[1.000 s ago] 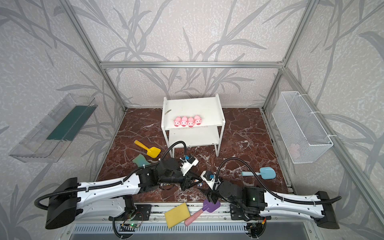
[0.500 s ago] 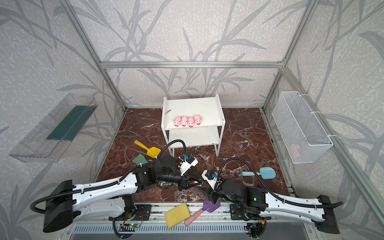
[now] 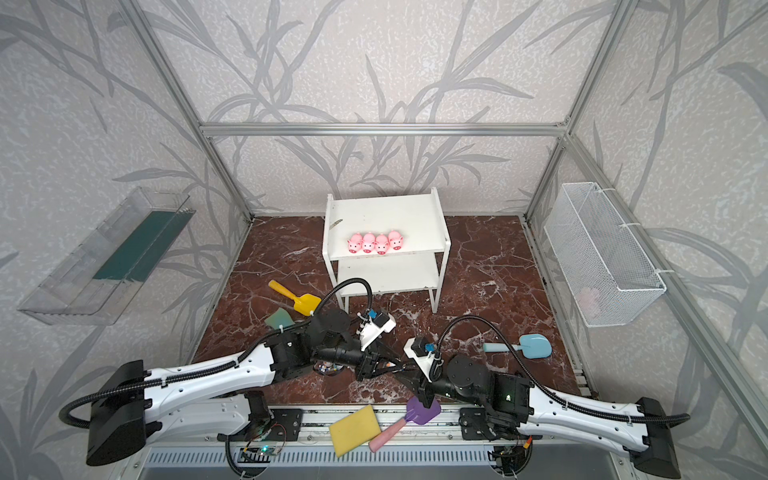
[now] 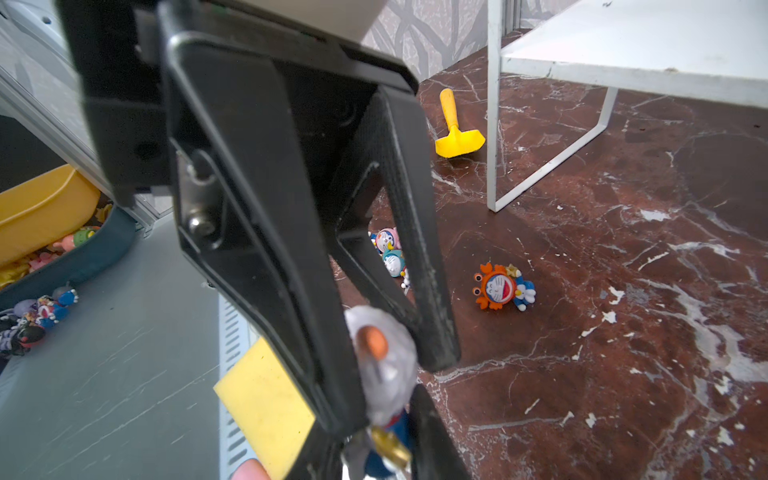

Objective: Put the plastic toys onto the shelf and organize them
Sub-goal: 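Hold the figurine with both grippers near the table front, then open the right gripper off the sheep figurine while the left gripper holds it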

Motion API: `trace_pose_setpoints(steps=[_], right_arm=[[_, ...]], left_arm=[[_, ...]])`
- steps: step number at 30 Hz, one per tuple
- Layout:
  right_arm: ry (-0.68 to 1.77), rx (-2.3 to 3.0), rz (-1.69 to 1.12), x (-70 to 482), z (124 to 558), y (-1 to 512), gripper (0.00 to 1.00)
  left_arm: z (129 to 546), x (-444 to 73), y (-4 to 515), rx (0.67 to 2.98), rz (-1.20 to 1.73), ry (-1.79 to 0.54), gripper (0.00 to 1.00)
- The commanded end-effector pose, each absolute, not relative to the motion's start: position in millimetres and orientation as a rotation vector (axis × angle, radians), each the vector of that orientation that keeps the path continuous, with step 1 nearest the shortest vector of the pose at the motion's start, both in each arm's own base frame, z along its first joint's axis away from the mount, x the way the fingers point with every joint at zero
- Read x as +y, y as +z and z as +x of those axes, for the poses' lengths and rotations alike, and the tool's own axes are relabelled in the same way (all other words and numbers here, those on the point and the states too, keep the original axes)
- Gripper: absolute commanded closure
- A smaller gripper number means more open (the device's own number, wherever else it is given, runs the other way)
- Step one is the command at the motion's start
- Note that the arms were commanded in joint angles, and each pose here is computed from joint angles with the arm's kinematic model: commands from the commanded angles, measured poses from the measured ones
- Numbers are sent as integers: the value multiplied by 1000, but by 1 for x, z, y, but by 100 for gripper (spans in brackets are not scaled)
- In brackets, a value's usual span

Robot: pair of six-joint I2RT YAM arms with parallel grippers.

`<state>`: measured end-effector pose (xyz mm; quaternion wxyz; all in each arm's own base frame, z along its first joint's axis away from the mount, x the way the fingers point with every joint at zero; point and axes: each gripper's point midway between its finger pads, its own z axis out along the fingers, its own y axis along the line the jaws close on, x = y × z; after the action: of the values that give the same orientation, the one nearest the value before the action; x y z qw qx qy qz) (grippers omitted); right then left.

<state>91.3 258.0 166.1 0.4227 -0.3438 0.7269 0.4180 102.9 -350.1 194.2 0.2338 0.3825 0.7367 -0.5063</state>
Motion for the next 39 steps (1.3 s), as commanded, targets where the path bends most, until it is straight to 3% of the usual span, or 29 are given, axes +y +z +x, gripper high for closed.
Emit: trace_pose_setpoints(steps=[1,5,7,16,23,34,39], right_arm=[[1075,1788,-779,254,99,174,84],[1091,1765,-731,250,103,179,84],[1084,1759,-707,247,106,181,84],[1049,1754,-611,241,118,187,84],[1015,1772,-541,235,127,186,85],[989,1765,-512,232,132,186,85],[985,1771,-511,232,133,184,85]], left_arm=[[101,-348,214,1956,1018,-1449,57],[107,-343,211,1971,954,-1413,41],[111,-341,209,1976,911,-1397,39],[130,-349,210,1941,762,-1351,46],[137,-358,211,1914,714,-1312,57],[148,-369,208,1916,676,-1275,60],[154,-368,212,1890,631,-1264,55]])
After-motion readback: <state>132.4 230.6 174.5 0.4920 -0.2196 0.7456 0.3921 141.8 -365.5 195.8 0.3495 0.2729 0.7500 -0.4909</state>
